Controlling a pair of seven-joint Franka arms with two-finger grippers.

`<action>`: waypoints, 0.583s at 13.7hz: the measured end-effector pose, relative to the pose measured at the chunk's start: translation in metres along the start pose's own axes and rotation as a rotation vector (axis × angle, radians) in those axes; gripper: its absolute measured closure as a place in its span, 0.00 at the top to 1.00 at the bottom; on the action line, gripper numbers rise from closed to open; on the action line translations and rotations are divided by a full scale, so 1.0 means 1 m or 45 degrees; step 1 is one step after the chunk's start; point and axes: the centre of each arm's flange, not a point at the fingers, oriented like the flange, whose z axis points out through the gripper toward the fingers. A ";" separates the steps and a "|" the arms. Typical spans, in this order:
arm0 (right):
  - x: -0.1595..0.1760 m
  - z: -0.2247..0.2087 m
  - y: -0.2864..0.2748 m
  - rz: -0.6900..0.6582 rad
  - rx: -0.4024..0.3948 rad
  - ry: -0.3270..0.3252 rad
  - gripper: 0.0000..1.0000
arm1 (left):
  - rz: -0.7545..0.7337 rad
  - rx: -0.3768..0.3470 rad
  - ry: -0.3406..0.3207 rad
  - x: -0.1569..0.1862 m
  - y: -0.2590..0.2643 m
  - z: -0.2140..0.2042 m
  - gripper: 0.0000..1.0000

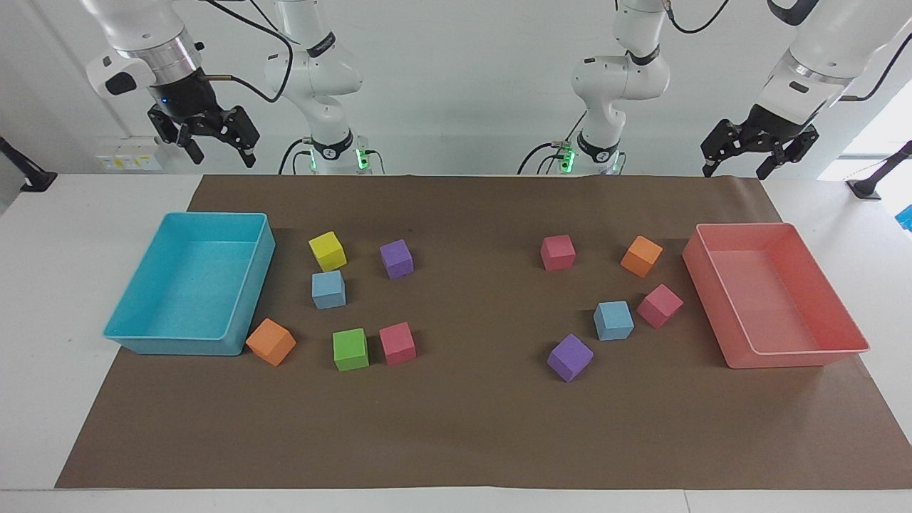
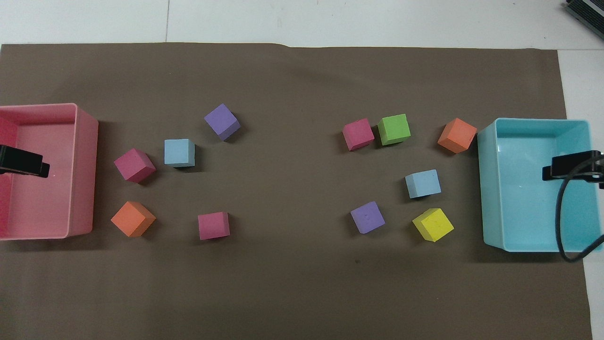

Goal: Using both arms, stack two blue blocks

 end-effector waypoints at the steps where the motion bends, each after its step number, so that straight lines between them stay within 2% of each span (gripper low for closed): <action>1: 0.000 0.001 0.000 -0.002 -0.008 -0.002 1.00 | -0.002 0.000 0.000 0.000 -0.001 0.000 1.00; 6: -0.001 0.015 -0.013 -0.043 -0.050 -0.026 1.00 | -0.008 -0.001 0.000 0.000 -0.003 0.000 1.00; 8: 0.003 0.027 -0.024 -0.072 -0.050 0.001 1.00 | -0.011 -0.001 0.001 0.000 -0.005 0.000 1.00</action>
